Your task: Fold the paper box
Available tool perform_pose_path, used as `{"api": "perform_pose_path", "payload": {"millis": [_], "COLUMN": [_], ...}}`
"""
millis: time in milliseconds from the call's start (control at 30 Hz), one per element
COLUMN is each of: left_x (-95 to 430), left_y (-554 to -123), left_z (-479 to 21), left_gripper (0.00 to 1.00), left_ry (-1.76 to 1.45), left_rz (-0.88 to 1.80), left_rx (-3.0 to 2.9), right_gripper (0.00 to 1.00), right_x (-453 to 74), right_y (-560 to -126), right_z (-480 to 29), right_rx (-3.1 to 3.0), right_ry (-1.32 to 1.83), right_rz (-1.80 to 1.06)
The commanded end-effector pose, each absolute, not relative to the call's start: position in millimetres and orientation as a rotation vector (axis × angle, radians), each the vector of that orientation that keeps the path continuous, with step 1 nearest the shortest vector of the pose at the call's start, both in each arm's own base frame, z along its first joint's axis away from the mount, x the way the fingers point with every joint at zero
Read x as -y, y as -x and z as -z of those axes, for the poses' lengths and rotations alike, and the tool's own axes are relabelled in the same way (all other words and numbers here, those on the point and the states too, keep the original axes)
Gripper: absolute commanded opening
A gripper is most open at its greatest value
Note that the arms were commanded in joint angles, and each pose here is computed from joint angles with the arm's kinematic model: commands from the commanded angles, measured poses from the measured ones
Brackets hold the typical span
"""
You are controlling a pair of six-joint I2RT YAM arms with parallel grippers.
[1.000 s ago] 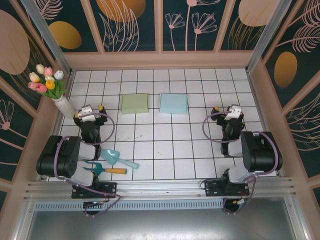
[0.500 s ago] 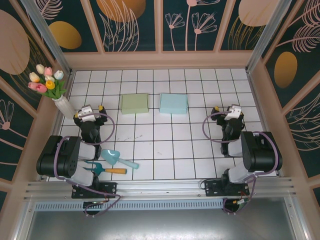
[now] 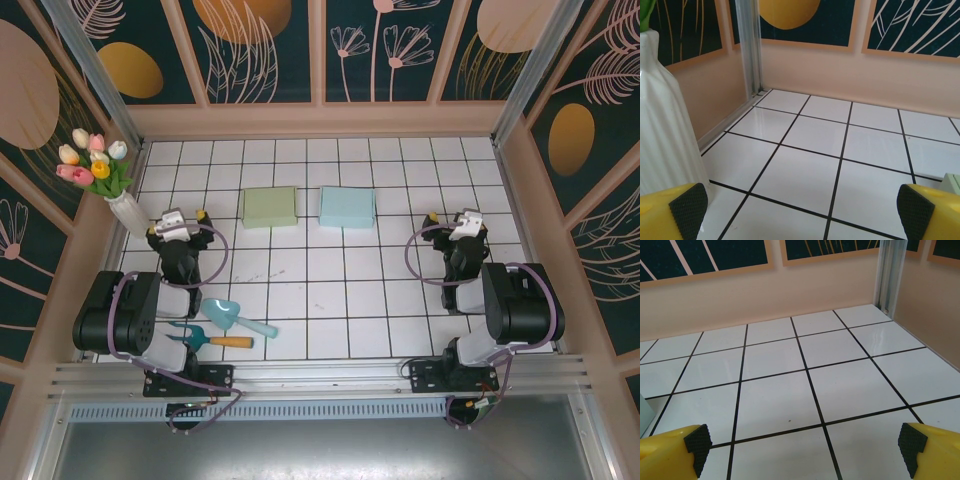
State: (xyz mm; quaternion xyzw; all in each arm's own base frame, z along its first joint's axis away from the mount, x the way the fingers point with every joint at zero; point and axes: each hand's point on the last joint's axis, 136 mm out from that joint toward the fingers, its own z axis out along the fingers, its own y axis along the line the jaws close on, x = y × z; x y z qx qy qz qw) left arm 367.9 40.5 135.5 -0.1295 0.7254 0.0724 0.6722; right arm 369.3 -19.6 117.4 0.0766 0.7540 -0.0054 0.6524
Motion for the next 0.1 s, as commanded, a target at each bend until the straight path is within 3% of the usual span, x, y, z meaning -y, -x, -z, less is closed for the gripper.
{"api": "perform_pose_path", "payload": {"millis": [0, 67], "left_x": [-38.5, -37.7], "left_y": [-371.2, -368.4], "left_z": [-137.0, -138.3], "left_gripper": [0.99, 0.99], "left_ry": [0.284, 0.28], "left_rz": [-0.134, -0.129], "left_rx": [-1.628, -1.619], "right_gripper": [0.99, 0.99], "right_x": [19.0, 18.8], "right_y": [-373.8, -373.7], "right_z": [-122.0, -122.0], "right_rx": [-1.696, -1.696], "right_ry": [-0.177, -0.177], "right_rz": [-0.01, -0.011]}}
